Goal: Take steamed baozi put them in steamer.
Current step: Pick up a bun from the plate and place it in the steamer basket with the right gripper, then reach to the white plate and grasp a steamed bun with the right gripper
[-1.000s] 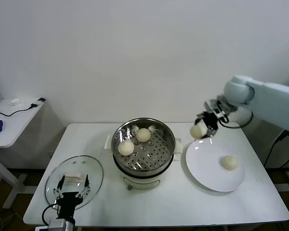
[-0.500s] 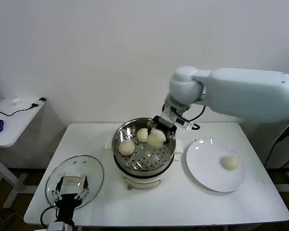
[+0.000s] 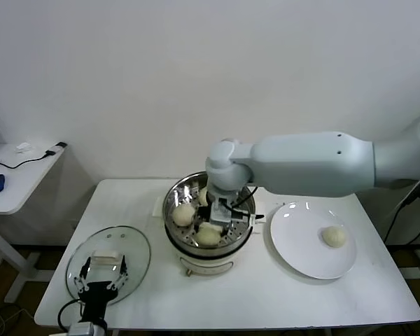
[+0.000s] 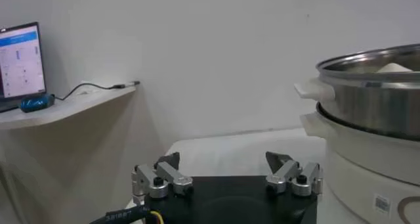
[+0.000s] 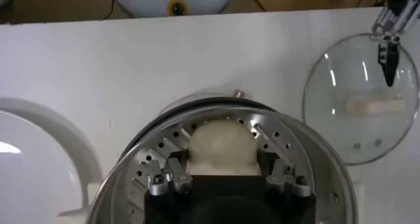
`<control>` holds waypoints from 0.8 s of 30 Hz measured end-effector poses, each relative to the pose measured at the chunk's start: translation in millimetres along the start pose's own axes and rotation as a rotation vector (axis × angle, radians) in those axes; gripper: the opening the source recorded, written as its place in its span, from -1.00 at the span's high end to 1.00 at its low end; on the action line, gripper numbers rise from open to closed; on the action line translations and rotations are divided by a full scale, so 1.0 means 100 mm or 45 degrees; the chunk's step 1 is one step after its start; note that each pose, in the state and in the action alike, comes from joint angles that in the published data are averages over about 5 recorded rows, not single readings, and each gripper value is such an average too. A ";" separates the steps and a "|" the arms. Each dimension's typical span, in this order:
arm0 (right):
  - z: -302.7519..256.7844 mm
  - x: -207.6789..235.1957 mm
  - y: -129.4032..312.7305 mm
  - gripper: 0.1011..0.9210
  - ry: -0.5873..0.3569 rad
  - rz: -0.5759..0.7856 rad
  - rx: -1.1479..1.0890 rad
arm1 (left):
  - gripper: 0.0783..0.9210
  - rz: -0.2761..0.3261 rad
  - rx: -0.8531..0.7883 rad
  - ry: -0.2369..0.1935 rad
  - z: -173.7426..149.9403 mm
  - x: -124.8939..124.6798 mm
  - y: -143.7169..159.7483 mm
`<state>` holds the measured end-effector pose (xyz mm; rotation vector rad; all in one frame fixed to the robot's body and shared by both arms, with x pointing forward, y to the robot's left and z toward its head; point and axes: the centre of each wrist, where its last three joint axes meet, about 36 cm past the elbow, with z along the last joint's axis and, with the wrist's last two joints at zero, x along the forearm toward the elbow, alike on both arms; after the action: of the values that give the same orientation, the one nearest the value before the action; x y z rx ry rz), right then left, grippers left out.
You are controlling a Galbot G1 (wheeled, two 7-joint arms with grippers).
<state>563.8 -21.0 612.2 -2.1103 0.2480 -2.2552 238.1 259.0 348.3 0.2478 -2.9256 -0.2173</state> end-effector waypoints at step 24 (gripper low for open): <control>0.45 0.63 0.23 -0.76 0.029 0.048 -0.199 | -0.77 0.004 0.000 -0.012 -0.05 0.01 0.00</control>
<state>602.6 -56.7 674.1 -2.1325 0.4756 -2.3092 237.8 258.4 353.7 0.2428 -2.9355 -0.2182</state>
